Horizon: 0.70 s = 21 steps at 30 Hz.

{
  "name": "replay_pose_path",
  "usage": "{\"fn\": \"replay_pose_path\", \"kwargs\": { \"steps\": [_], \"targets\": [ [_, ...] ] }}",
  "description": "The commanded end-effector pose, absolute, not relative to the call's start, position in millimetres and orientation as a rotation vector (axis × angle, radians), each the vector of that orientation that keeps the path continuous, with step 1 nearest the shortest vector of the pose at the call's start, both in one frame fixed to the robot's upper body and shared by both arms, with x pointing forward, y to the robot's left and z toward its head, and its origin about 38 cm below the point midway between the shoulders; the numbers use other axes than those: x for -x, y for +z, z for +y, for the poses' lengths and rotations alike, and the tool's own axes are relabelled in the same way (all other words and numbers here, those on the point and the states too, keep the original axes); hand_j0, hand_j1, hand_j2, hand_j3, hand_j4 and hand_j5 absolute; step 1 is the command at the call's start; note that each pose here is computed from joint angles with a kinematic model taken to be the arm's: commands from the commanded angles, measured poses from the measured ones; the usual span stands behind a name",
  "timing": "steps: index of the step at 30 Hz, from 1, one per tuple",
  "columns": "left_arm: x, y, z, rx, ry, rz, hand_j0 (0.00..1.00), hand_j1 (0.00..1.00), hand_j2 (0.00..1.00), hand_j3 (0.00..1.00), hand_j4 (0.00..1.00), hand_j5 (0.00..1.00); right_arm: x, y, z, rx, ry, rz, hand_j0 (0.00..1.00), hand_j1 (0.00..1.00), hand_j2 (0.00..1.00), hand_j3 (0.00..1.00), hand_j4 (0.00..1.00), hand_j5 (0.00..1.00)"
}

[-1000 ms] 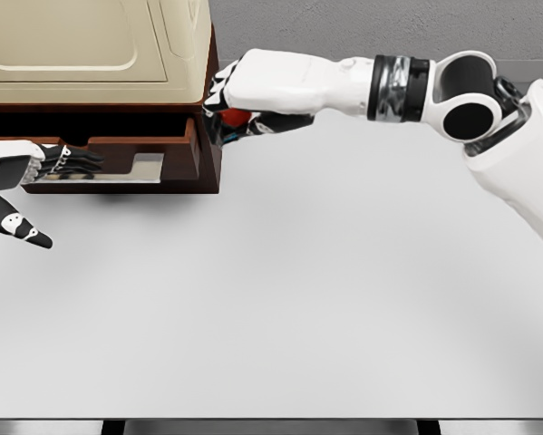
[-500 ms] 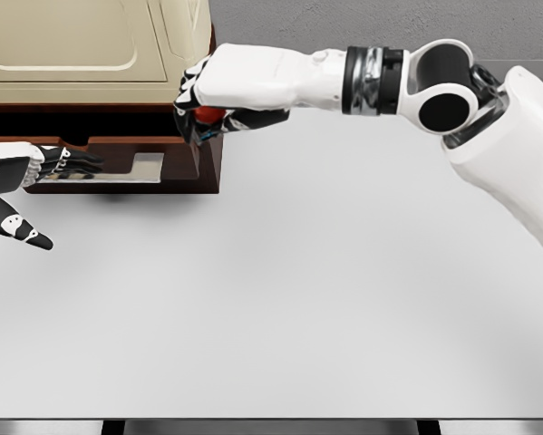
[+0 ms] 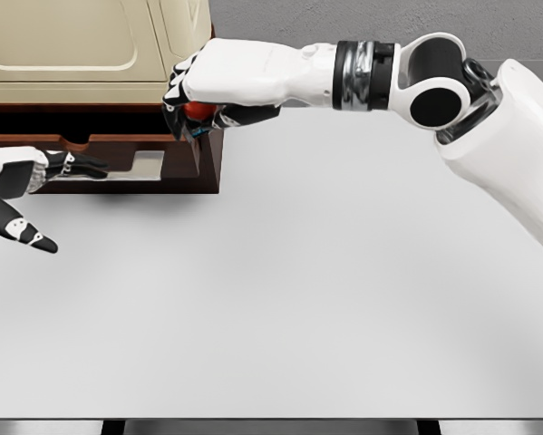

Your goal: Open the cabinet drawer with left arm, and place a switch into the drawer with right arm

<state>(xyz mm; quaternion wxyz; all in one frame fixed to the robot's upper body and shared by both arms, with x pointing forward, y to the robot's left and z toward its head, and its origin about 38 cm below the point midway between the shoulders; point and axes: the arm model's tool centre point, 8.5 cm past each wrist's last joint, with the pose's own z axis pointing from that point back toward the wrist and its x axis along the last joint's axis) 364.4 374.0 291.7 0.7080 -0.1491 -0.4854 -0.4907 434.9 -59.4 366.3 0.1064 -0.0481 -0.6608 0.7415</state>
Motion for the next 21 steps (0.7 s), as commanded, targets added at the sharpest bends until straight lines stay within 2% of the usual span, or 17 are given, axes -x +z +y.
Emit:
{"fn": "replay_pose_path", "kwargs": {
  "steps": [1,7,21],
  "targets": [
    [-360.7,270.1,382.0,0.249,-1.158,-0.993,1.00,1.00,1.00,1.00,1.00,1.00,-435.1,366.7,-59.8,0.139,2.179,-1.947,0.43,0.43,0.43,0.43,0.43,0.43],
    [-354.0,257.6,384.5,0.297,-1.112,-0.964,1.00,1.00,1.00,1.00,1.00,1.00,-434.9,365.3,-59.0,0.135,2.181,-1.942,0.43,0.43,0.43,0.43,0.43,0.43],
    [-347.4,253.6,397.7,0.293,-1.039,-0.902,1.00,1.00,1.00,1.00,1.00,1.00,-434.2,372.4,-47.9,0.141,2.182,-1.938,0.43,0.43,0.43,0.43,0.43,0.43]
  ]
}}
